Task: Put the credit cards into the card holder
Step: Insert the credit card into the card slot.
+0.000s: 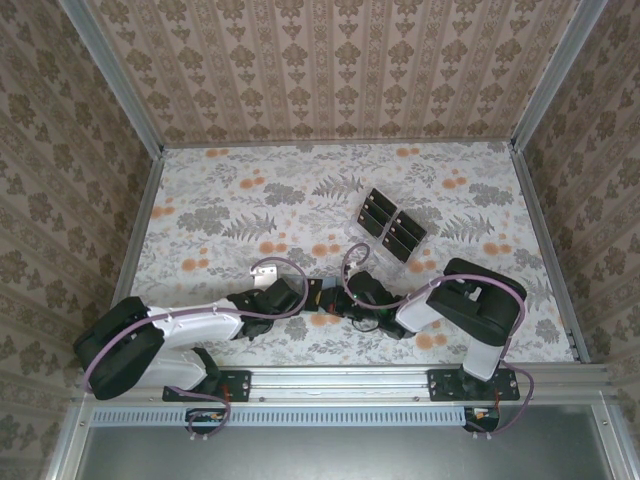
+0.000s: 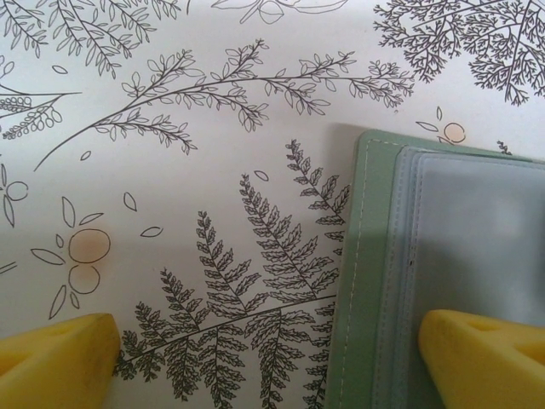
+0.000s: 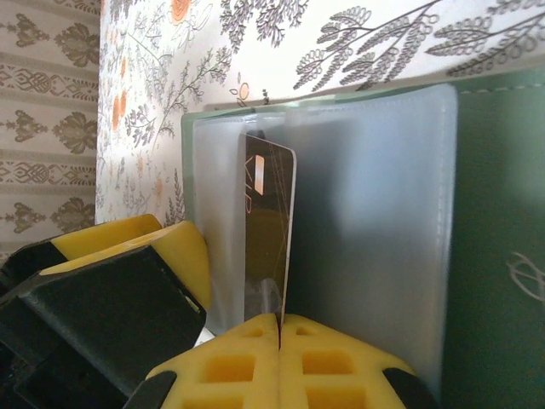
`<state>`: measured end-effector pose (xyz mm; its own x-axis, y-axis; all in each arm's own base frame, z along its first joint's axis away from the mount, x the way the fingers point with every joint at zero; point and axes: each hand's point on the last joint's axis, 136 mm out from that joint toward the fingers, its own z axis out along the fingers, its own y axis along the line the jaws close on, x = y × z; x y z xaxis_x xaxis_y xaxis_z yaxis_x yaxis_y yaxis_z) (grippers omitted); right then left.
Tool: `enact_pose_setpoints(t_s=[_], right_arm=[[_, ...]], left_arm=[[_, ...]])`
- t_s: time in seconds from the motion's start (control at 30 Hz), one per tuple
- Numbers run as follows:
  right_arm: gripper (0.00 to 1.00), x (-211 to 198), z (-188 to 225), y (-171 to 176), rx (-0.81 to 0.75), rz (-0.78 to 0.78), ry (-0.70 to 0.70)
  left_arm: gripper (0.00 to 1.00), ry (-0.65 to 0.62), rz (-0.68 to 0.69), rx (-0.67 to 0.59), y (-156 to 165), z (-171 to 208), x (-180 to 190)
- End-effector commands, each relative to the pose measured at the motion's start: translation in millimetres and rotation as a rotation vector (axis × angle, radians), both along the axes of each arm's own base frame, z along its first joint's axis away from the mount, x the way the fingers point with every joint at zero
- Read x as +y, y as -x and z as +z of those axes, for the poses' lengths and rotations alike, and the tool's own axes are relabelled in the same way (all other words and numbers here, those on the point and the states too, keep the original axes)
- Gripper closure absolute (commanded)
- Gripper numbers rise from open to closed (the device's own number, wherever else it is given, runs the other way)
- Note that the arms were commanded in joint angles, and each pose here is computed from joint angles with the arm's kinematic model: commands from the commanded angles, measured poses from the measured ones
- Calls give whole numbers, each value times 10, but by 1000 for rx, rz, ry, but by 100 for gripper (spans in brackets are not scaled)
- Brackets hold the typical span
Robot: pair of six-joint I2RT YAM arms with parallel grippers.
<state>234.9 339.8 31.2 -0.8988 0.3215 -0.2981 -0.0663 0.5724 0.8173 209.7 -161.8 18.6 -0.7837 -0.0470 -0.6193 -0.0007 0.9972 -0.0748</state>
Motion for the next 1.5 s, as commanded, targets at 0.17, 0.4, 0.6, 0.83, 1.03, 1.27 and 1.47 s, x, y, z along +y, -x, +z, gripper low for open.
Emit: enact_pose_setpoints(t_s=[0.17,0.4,0.6,0.83,1.03,1.27,1.47], right_arm=[[100,67,-160,70,72,67,50],[100,114,-225,60,104,103,82],[100,137,-256,55,122,126,107],[82,116,-175,30,119,157,150],[67,61,-37,-26,95,180,205],[73,66,-18,-49,95,205,246],[84,131,-28,-52,103,223,234]], left_arm=[[0,-113,-27,94,216,-175,231],[0,-112,5,46,87,118,284],[0,-91,64,47,16,207,432],[0,-108,129,89,42,130,595],[0,-102,145,122,70,36,613],[0,-79,135,130,91,-31,582],[0,-62,128,136,103,-74,561]])
